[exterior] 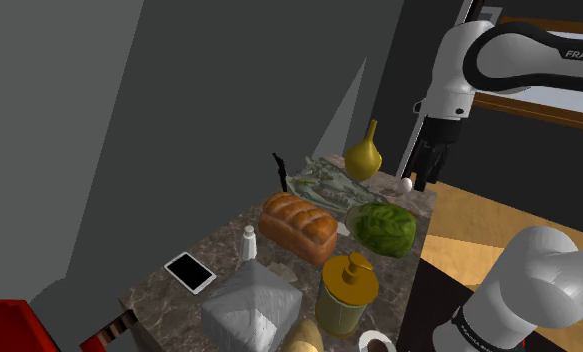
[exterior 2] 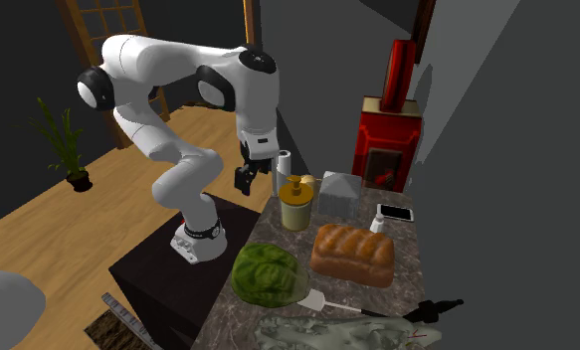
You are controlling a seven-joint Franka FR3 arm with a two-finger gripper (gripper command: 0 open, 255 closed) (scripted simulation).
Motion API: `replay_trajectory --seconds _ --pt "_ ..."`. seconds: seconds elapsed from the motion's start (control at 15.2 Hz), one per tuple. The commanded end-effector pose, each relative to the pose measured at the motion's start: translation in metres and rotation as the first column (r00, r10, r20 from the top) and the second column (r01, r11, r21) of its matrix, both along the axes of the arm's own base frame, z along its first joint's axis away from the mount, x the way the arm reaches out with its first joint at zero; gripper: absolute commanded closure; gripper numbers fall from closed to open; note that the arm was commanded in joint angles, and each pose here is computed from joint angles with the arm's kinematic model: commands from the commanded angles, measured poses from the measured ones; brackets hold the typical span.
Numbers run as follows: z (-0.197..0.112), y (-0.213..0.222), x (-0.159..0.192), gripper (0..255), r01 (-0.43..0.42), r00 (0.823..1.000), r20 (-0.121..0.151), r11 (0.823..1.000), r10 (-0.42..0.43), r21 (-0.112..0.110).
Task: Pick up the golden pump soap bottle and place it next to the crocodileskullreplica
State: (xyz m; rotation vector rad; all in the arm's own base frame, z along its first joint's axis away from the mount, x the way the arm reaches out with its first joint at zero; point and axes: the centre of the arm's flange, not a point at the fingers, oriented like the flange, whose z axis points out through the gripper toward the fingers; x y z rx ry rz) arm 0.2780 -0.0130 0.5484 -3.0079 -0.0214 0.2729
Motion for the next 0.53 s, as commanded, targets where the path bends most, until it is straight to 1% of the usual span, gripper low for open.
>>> replay_trajectory --seconds 0.0,0.46 --pt "0.000 0.000 0.000 0 0.000 1.000 0.000 1.000 0.000 0.000" --pt "-0.036 0.091 0.006 0 -0.005 1.000 0.027 0.999 0.006 -0.043"
